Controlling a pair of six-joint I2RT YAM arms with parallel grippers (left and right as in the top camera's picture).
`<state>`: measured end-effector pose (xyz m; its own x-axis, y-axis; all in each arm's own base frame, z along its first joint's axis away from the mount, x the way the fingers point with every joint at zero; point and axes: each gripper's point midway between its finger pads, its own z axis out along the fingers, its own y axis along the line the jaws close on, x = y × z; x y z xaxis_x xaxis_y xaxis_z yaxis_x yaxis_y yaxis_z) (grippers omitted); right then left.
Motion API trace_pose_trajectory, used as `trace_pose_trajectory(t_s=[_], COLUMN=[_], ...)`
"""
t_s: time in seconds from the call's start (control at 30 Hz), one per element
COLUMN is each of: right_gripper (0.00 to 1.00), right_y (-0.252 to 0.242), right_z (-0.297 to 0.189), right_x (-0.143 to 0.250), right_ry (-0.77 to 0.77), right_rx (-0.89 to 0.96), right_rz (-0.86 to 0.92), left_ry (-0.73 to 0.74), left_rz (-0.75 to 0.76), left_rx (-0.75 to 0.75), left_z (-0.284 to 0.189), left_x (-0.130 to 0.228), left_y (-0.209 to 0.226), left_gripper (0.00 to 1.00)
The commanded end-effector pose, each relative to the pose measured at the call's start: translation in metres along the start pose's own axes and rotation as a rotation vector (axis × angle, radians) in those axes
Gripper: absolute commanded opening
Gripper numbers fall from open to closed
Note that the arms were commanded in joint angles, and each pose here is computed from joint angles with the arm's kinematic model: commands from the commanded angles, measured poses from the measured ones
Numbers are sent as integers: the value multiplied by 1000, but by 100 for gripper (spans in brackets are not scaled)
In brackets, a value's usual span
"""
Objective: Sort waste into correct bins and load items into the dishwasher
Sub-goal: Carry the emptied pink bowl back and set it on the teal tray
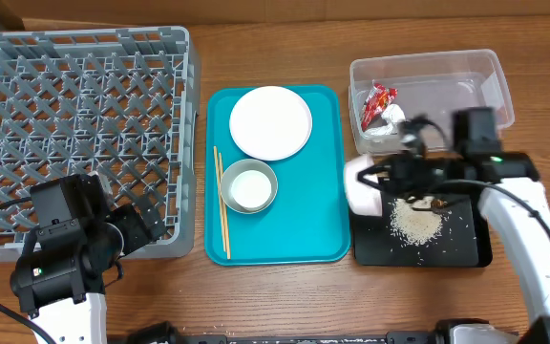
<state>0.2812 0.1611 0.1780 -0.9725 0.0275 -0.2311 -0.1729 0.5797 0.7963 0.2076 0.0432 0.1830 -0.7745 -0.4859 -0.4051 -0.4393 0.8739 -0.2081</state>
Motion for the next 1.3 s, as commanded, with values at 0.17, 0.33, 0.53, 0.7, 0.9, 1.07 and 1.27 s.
trace_pose_trajectory(t_s=[0.17, 0.33, 0.53, 0.7, 0.9, 1.07, 1.27], right_gripper=[4, 4, 4, 4, 4, 4, 4], right_y=[-4, -22, -10, 87, 96, 84, 50], right_z=[19, 11, -1, -42, -94, -94, -68], right_x=[-8, -12, -25, -42, -43, -40, -50], right_ry=[-18, -81, -147, -41, -58, -118, -177], right_rx=[355, 469, 252, -406, -610, -576, -330], right_rz=[-236, -51, 324, 162, 71, 7, 25], left_ry=[-25, -24, -25, -25, -25, -25, -28], left_rz=[-12, -12, -12, -11, -11, -11, -11], left_rx=[8, 7, 7, 7, 7, 7, 8], left_z=[-6, -6, -6, -6, -6, -6, -6], left_x=[-6, -6, -6, -6, -6, -6, -7], left_y=[-2, -2, -2, -2, -2, -2, -2], left_gripper=[100, 100, 100, 100, 100, 100, 100])
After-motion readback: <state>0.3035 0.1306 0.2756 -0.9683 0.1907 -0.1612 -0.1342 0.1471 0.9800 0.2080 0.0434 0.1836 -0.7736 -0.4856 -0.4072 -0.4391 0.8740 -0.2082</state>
